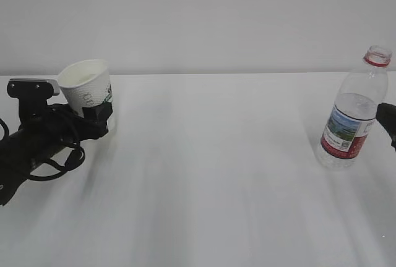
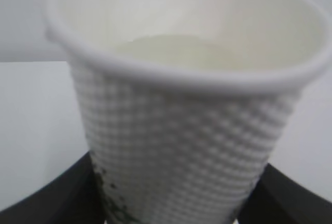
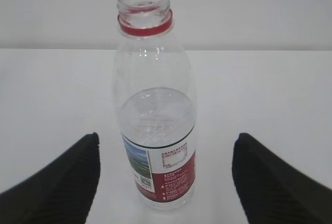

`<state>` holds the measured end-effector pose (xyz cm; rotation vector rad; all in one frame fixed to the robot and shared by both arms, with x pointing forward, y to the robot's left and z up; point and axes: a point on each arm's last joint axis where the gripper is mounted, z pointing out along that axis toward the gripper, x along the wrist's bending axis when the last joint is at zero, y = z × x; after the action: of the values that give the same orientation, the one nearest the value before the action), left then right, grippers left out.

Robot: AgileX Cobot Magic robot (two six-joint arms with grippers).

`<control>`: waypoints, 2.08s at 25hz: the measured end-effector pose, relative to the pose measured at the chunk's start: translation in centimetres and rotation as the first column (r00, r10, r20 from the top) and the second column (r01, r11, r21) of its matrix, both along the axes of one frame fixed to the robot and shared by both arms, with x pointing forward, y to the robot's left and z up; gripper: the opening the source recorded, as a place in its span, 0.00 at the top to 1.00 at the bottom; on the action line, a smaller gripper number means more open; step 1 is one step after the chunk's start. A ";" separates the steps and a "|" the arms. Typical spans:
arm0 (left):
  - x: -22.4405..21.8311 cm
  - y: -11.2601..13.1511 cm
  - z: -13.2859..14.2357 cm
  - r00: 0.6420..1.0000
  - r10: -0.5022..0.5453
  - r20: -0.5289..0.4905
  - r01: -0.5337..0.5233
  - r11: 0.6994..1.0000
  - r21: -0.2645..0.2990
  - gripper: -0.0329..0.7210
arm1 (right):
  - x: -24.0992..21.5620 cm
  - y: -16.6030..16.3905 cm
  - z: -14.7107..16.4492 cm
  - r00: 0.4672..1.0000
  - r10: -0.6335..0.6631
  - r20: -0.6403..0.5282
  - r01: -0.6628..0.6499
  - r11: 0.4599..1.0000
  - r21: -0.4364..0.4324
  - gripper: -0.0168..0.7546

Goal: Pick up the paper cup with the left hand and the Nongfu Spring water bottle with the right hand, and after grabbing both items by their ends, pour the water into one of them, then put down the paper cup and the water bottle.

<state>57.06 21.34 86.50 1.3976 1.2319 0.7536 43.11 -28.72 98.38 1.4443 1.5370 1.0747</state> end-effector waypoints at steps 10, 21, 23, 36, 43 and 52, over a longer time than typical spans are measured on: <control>0.6 0.2 -0.6 0.999 0.038 -0.005 -0.038 0.999 -0.007 0.33 | 0.0 0.0 0.0 1.000 0.000 0.000 0.000 1.000 0.000 0.21; 1.6 0.0 -1.8 0.999 0.039 -0.013 -0.040 0.999 -0.004 0.34 | 0.0 0.0 0.0 1.000 0.000 0.001 0.000 1.000 0.000 0.21; 1.6 0.0 -1.9 0.999 0.039 -0.016 -0.040 0.999 -0.003 0.34 | 0.0 0.0 0.0 1.000 0.000 0.001 0.000 1.000 0.000 0.21; 1.6 0.0 -1.9 0.999 0.039 -0.016 -0.040 0.999 -0.003 0.34 | 0.0 0.0 0.0 1.000 0.000 0.001 0.000 1.000 0.000 0.21; 1.6 0.0 -1.9 0.999 0.039 -0.016 -0.040 0.999 -0.003 0.34 | 0.0 0.0 0.0 1.000 0.000 0.001 0.000 1.000 0.000 0.21; 1.6 -0.1 -1.9 0.999 0.034 -0.015 -0.034 0.999 -0.002 0.26 | 0.0 0.0 0.0 1.000 0.000 0.001 0.000 1.000 0.000 0.21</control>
<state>58.65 21.25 84.60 1.3857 1.2708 0.7659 43.11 -28.72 98.38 1.4437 1.5364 1.0753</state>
